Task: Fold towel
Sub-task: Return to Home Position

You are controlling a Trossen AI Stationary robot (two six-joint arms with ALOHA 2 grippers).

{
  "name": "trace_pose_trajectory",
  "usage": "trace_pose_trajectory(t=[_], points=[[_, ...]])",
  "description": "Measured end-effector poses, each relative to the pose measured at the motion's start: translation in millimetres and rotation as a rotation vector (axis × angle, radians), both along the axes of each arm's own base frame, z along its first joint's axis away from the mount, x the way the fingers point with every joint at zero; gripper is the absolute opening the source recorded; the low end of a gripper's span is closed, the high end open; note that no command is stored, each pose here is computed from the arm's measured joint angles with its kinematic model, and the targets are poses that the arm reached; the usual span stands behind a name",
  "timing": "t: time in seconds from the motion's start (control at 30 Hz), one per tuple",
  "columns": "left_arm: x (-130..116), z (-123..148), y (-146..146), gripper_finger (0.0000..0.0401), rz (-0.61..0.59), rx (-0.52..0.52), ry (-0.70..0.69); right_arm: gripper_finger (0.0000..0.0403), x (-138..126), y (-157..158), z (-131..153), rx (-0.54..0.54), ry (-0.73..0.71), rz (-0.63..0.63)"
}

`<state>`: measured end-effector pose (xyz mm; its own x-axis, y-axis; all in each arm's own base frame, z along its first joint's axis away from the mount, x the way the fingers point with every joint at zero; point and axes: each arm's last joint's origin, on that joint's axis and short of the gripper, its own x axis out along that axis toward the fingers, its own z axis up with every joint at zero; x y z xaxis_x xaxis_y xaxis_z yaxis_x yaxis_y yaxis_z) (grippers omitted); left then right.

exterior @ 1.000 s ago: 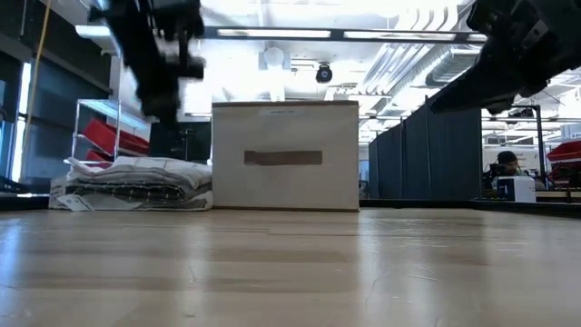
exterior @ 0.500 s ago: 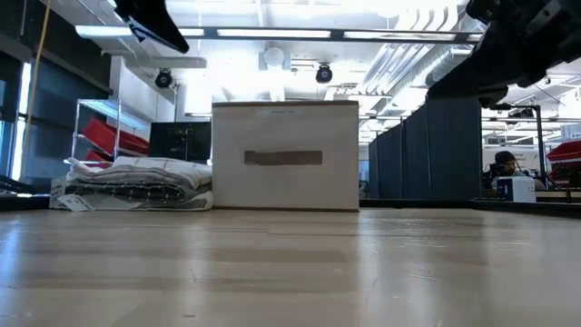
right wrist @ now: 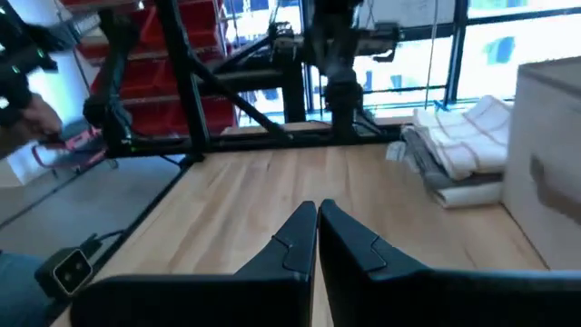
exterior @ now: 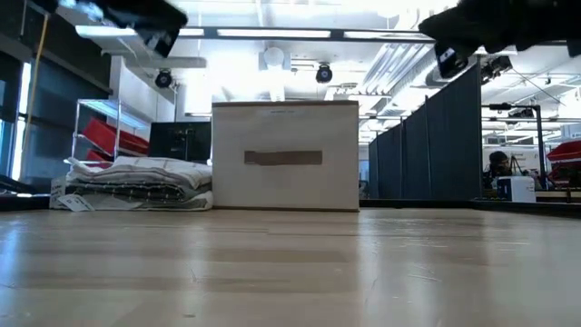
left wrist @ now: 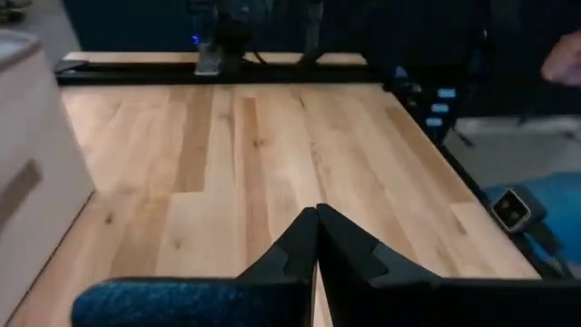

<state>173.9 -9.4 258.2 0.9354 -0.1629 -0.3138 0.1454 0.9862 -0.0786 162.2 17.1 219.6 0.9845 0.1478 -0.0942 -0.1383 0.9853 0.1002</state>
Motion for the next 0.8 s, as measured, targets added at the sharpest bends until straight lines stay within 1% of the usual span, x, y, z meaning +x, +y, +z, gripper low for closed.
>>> trace_pose_trajectory(t=[0.07,0.17,0.27,0.37,0.47,0.57,0.63,0.8], points=[[-5,-14,3,0.0,-0.001,-0.032,-0.039,0.0,-8,-9,-8,0.024,-0.006,0.001],[-15,-31,7,0.0,0.006,-0.046,-0.098,0.0,-17,-19,-17,0.048,-0.012,0.002],[-25,-53,8,0.0,0.026,-0.074,-0.092,0.0,-24,-25,-25,0.044,-0.026,-0.014],[-34,-63,8,0.0,0.028,-0.098,-0.155,0.0,-31,-29,-32,0.044,-0.063,-0.055],[-42,-78,8,0.0,0.048,-0.091,-0.182,0.0,-39,-30,-41,0.044,-0.087,-0.084],[-49,-88,10,0.0,0.093,-0.076,-0.216,0.0,-45,-30,-50,0.038,-0.103,-0.135],[-53,-96,11,0.0,0.098,-0.082,-0.227,0.0,-47,-31,-50,0.034,-0.095,-0.171],[-56,-95,12,0.0,0.089,-0.068,-0.253,0.0,-51,-30,-51,0.009,-0.091,-0.177]])
